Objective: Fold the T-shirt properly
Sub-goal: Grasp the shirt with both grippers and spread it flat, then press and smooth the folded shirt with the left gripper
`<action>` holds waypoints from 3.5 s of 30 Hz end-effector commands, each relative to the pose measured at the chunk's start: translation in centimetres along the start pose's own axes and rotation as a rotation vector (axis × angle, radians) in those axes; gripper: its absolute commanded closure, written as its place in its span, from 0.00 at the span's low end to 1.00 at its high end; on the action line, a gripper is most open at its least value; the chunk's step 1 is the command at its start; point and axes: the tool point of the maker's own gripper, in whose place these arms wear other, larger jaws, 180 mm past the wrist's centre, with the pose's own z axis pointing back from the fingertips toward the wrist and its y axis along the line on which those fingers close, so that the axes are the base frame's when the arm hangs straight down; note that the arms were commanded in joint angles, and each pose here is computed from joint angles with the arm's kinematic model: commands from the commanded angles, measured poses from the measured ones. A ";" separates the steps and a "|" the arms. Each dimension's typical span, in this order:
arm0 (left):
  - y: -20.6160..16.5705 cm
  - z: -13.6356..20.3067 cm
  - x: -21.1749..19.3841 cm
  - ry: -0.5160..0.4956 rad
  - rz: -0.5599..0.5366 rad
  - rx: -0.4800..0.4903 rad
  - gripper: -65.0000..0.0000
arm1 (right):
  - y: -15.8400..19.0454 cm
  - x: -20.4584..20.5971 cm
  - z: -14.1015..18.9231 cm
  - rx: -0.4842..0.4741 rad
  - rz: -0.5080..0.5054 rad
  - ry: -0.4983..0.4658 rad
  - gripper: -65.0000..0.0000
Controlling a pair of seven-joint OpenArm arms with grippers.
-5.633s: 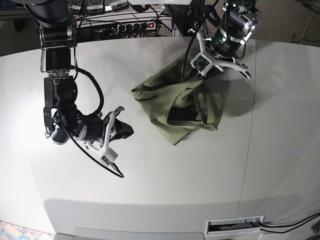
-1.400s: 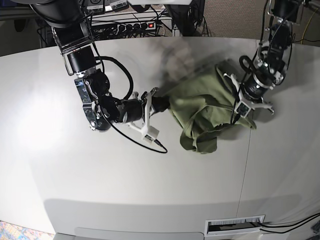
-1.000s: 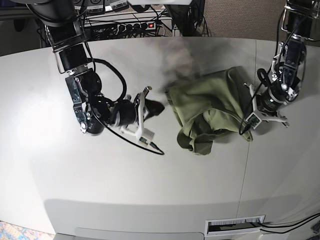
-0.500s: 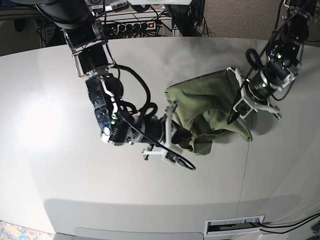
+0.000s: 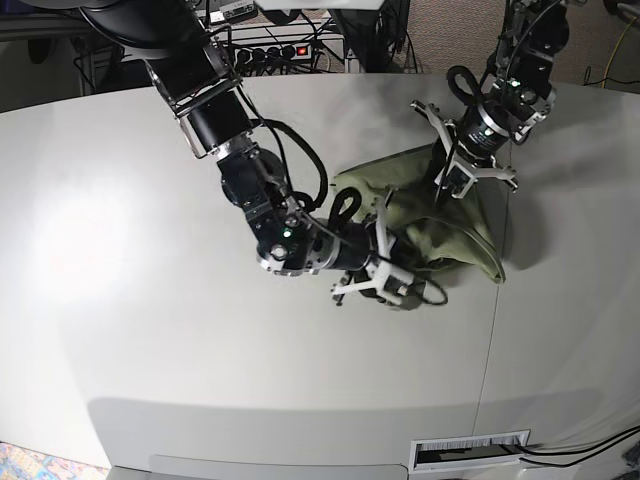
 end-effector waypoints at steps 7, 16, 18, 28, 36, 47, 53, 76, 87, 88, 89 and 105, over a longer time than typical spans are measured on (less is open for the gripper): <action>-0.5 -0.4 -1.0 0.014 0.003 -0.033 1.00 | -2.7 2.0 -1.3 -0.084 0.173 -0.084 1.00; -1.7 0.3 -3.1 0.069 0.003 -0.050 1.00 | -8.6 4.7 -1.4 -0.186 0.259 -0.082 1.00; -1.8 0.5 -3.8 0.089 -0.014 -0.045 1.00 | -10.5 5.6 -0.6 -0.225 0.229 -0.100 1.00; 0.3 0.2 -3.4 0.105 -0.171 0.035 1.00 | -15.6 2.3 3.1 -0.341 0.013 -0.041 1.00; 7.8 0.0 -2.5 0.136 -0.317 0.225 1.00 | -17.8 -0.5 6.2 -0.384 -0.032 0.014 1.00; 13.0 -2.2 -5.9 0.235 -0.229 0.275 1.00 | -18.1 -1.1 10.3 -0.392 -0.093 -0.016 1.00; 10.8 -1.5 0.0 0.083 -0.166 0.245 1.00 | -17.7 -1.7 10.1 -0.387 -0.099 -0.011 1.00; 1.0 -3.2 12.9 -0.310 0.063 0.008 1.00 | -20.3 -3.0 13.5 -0.464 -0.238 -0.038 1.00; 1.7 -9.6 12.0 -0.250 0.111 -0.001 1.00 | -20.1 -3.5 13.4 -0.458 -0.249 -0.013 1.00; 1.7 -10.2 11.6 -0.231 0.089 0.001 1.00 | -20.1 -3.5 13.4 -0.458 -0.250 -0.008 1.00; 1.7 -10.8 11.2 -0.212 0.065 0.004 1.00 | -20.1 -3.6 13.4 -0.457 -0.250 -0.005 1.00; 6.7 -12.5 6.9 -0.109 -0.112 0.119 1.00 | -19.7 -3.7 13.5 -0.425 -0.290 -0.014 1.00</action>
